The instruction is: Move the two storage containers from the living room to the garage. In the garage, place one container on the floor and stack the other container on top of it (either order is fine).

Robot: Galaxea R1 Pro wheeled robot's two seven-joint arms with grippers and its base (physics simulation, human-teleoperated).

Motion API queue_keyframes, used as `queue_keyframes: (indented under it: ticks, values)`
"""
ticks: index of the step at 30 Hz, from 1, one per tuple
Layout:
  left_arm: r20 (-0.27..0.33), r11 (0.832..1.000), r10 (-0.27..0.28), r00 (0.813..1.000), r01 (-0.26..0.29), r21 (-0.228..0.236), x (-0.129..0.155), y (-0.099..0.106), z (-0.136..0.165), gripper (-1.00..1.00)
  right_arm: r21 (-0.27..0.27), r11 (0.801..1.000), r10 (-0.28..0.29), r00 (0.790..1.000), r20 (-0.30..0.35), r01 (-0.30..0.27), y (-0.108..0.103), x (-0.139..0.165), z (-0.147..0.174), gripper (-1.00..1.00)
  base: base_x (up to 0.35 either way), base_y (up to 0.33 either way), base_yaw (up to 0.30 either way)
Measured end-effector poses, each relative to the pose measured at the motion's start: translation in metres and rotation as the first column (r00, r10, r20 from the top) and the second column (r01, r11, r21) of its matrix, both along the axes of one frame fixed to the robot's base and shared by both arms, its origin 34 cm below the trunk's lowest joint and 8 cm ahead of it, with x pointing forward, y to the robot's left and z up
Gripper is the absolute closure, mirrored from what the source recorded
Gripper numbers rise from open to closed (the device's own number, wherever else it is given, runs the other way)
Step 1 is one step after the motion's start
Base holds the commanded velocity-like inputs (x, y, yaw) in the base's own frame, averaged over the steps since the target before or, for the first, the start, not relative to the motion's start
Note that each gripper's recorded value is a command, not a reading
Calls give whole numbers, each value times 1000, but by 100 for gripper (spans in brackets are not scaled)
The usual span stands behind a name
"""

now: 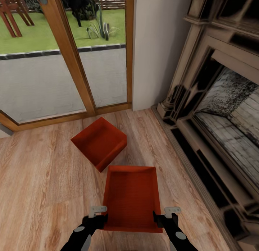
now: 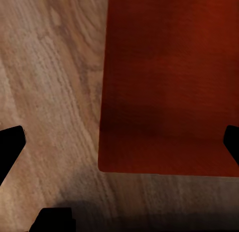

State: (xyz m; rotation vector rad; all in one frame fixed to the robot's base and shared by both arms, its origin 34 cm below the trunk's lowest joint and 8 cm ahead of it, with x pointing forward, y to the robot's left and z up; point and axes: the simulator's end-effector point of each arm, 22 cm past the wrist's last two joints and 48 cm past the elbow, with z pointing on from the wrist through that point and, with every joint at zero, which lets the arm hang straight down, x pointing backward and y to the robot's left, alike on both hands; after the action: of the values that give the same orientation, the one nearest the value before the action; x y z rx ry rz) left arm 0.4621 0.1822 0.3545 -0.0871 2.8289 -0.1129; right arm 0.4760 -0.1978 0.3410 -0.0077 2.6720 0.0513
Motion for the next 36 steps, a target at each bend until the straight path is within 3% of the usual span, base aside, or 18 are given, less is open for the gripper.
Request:
queue_keyframes:
  ticks: [4,7,10,25,36]
  values:
    - [26,998,-45,999,45,33,11,7,4,-100,0,1000,0,1000,0,0,0,0,0,-100,0,0,0]
    - [39,992,-109,993,106,71,15,8,6,-100,0,1000,0,1000,-1,0,0,-1,0,-100,0,0,0]
    - [43,990,-122,992,119,78,16,8,7,-100,0,1000,0,1000,-1,0,0,-1,0,-100,0,0,0]
    - [48,990,-121,992,117,76,17,7,7,-100,-4,1000,1,1000,0,-1,-1,0,0,-100,0,0,0]
    - [48,990,-120,992,116,78,14,8,-14,-100,-3,1000,2,1000,0,-2,0,-3,-22,-100,0,0,0]
